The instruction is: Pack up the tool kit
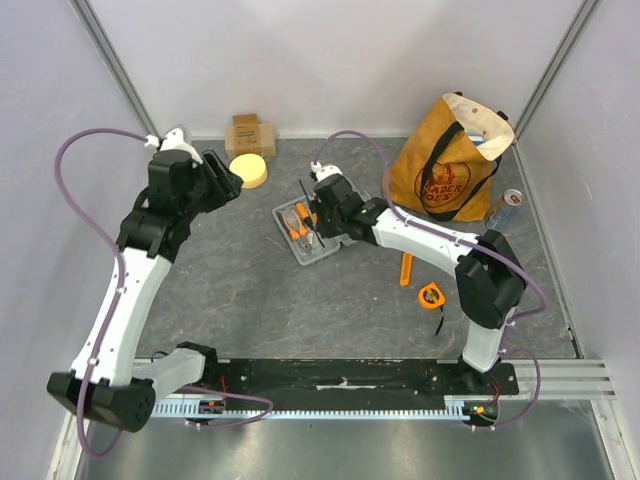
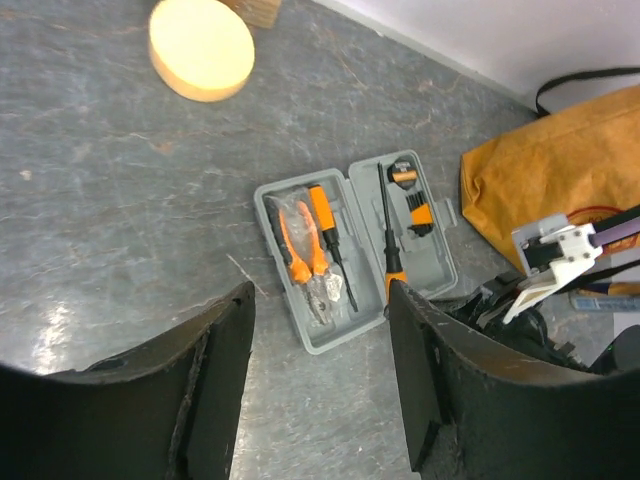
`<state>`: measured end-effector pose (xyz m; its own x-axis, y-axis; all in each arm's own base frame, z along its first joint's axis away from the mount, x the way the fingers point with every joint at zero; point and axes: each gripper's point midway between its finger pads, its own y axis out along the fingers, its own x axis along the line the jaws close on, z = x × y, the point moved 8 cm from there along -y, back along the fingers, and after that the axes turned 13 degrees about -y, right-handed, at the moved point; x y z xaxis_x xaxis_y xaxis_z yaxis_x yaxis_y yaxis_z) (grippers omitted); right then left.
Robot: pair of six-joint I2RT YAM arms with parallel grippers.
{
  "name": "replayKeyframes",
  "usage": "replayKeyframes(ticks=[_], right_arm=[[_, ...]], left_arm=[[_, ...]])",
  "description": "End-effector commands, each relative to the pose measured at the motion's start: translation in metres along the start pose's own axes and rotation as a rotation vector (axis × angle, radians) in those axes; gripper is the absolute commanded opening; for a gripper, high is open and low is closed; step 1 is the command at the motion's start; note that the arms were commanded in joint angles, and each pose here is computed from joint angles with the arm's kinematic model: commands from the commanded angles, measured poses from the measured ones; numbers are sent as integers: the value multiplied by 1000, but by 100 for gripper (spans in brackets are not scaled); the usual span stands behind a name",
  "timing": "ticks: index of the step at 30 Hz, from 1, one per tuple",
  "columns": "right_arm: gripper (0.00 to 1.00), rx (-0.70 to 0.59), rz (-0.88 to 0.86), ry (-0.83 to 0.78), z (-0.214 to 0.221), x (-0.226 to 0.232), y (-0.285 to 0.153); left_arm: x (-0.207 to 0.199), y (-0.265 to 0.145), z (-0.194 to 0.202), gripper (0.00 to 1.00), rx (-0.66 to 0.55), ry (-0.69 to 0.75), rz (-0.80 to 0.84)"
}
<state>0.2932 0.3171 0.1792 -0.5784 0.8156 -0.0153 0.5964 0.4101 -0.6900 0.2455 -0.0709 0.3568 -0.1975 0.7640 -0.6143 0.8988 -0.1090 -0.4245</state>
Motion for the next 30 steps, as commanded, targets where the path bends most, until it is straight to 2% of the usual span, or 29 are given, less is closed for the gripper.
replayKeyframes(ticks=[1, 7, 12, 24, 30], right_arm=[[0, 24, 36, -46, -1, -11, 1], [0, 106, 84, 7, 7, -29, 28], [0, 173, 99, -9, 16, -35, 50], [0, 240, 87, -76, 22, -39, 61], [0, 293, 123, -130, 30, -44, 64]], left_arm=[[-27, 27, -1, 61, 70, -23, 133], [-36, 75, 13, 58, 208, -30, 167], [-34, 108, 24, 57, 289, -17, 147], [-34, 149, 45, 54, 426, -21, 160], [-35, 162, 50, 54, 456, -22, 161]])
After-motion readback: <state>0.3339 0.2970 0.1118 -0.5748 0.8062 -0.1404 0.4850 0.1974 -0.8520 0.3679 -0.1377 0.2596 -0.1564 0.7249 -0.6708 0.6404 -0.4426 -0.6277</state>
